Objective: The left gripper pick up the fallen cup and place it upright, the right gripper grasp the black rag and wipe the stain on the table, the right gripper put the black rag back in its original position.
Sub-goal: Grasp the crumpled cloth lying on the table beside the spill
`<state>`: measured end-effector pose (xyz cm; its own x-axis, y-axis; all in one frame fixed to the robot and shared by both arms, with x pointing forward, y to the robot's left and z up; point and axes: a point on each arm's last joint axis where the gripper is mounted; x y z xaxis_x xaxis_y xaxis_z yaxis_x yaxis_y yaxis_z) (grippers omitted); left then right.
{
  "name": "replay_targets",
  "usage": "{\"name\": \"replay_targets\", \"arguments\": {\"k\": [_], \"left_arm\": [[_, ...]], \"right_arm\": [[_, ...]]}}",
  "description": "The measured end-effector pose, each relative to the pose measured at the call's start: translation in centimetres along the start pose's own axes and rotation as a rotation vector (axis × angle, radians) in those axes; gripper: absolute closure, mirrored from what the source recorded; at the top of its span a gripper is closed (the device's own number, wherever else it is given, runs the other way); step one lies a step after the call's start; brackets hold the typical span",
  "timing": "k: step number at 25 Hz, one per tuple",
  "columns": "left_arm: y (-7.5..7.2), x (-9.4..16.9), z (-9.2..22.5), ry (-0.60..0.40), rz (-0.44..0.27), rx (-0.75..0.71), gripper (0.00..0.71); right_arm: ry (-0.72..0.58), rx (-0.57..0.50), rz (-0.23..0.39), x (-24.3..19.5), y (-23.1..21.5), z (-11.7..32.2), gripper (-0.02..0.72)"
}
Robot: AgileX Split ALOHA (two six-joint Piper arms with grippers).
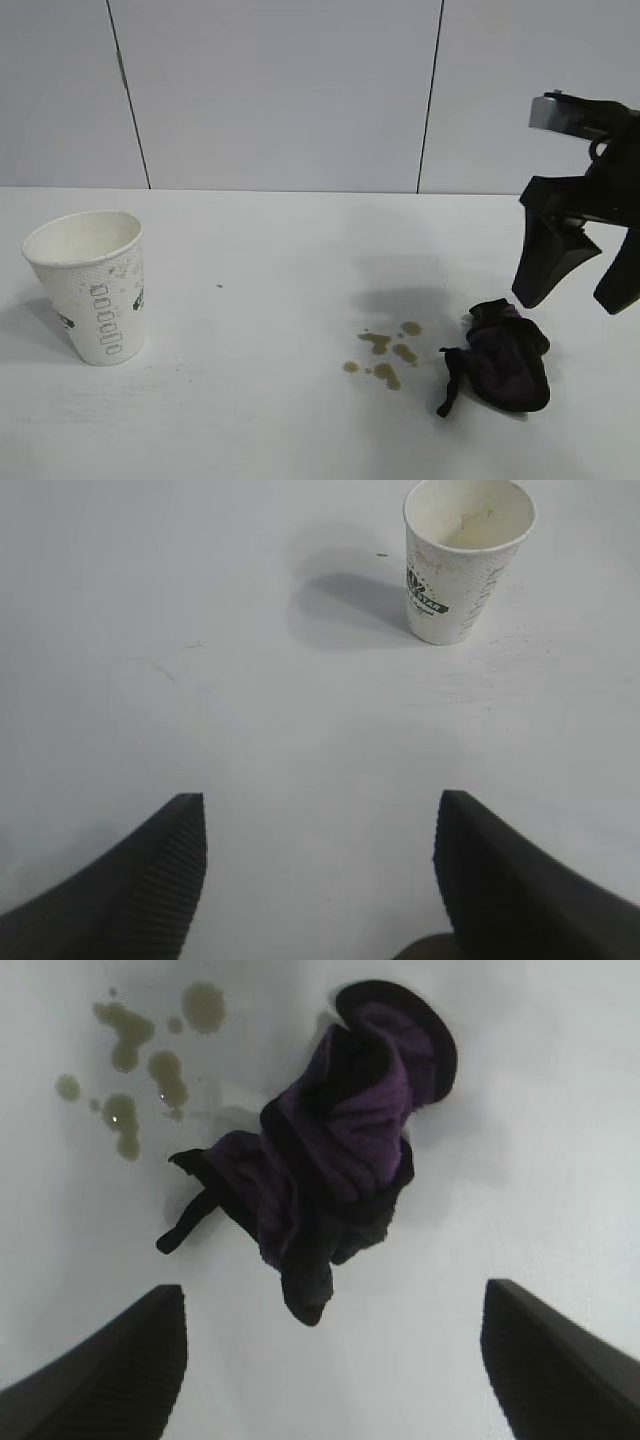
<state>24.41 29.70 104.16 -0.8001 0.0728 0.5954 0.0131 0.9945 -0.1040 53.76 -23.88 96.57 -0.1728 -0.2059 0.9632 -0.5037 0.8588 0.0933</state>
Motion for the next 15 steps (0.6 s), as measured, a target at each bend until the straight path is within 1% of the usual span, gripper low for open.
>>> {"name": "replay_targets", "arguments": {"k": [2, 4, 11, 12, 13, 14, 15], "left_arm": [[0.0, 0.0, 0.0, 0.000, -0.001, 0.000, 0.236], [0.0, 0.0, 0.0, 0.000, -0.001, 0.000, 0.236], [0.0, 0.0, 0.0, 0.000, -0.001, 0.000, 0.236], [0.0, 0.0, 0.0, 0.000, -0.001, 0.000, 0.236], [0.0, 0.0, 0.0, 0.000, -0.001, 0.000, 0.236], [0.0, 0.0, 0.0, 0.000, -0.001, 0.000, 0.236], [0.0, 0.0, 0.0, 0.000, -0.001, 0.000, 0.236]], "right_arm": [[0.011, 0.024, 0.026, -0.7, 0.8, -0.4, 0.147], [0.029, 0.021, 0.042, -1.8, 1.2, -0.7, 0.147], [0.047, -0.027, 0.062, -5.8, 0.4, -1.0, 0.157], [0.049, -0.034, 0.063, -6.2, 0.3, -1.0, 0.172], [0.054, -0.041, 0.063, -6.7, 0.2, -1.0, 0.209], [0.063, -0.049, 0.062, -7.1, 0.2, -0.9, 0.263], [0.068, -0.055, 0.061, -7.3, 0.1, -0.9, 0.358]]}}
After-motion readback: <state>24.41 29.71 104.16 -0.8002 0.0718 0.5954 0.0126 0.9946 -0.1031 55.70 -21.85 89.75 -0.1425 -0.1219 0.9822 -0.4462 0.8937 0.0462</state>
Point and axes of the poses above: a point on each arm's last joint axis where the gripper is mounted, x pointing back along that axis away from the gripper, y along the wrist's bending axis when the last joint is at zero, z = x × y, and after that the axes turned 12 degrees about x, right-handed
